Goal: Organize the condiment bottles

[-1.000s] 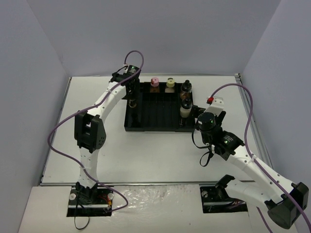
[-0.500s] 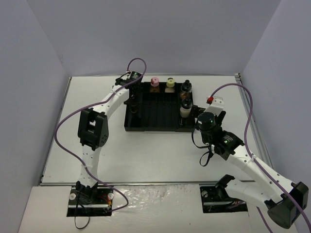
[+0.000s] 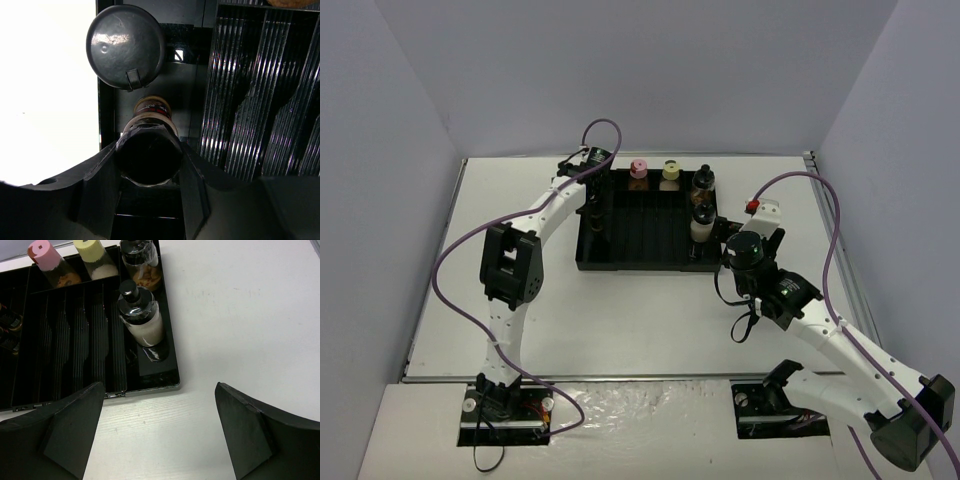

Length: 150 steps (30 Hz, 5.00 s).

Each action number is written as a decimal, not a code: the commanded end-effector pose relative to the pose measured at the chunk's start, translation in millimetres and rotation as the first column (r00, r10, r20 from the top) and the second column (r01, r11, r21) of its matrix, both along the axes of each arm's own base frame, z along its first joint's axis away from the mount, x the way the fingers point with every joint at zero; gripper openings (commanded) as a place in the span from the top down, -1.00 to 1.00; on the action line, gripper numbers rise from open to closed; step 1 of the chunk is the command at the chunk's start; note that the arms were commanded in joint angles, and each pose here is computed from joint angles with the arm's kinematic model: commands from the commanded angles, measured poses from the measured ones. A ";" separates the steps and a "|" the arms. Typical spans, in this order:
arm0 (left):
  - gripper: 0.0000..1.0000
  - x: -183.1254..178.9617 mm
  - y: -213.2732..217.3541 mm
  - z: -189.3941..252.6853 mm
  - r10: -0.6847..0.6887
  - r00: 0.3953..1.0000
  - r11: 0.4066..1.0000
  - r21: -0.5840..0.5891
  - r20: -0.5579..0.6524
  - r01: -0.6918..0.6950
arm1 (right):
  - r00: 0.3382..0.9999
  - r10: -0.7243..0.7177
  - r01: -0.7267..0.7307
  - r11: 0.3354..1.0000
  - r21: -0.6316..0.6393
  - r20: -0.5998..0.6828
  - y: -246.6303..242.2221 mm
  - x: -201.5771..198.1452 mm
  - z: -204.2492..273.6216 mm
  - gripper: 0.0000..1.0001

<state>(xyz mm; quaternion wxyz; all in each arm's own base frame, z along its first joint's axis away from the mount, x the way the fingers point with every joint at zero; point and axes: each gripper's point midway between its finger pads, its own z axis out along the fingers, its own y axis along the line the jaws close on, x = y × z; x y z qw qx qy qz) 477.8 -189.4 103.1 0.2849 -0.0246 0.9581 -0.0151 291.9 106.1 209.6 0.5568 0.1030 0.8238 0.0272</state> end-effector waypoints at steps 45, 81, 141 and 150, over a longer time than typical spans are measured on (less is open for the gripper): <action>-0.43 -163.1 184.0 99.6 0.517 0.836 0.840 0.083 0.184 -0.537 | 0.996 -0.004 -0.004 0.997 0.083 0.089 -3.1 -7.6 16.6 -0.80; 0.56 -181.7 185.6 -0.3 0.582 0.812 0.813 0.007 -0.035 -0.582 | 0.996 0.000 -0.008 0.996 0.089 0.084 -2.3 -8.6 10.6 -0.79; 0.88 -65.6 -24.3 13.1 0.000 1.000 0.998 -0.062 0.029 0.002 | 0.999 -0.021 0.020 0.999 0.044 0.030 6.1 7.1 -6.2 -0.79; 0.36 -73.8 -8.2 18.5 0.039 0.999 0.999 -0.006 0.014 -0.039 | 0.999 -0.020 0.019 0.999 0.046 0.028 6.8 7.2 -6.5 -0.79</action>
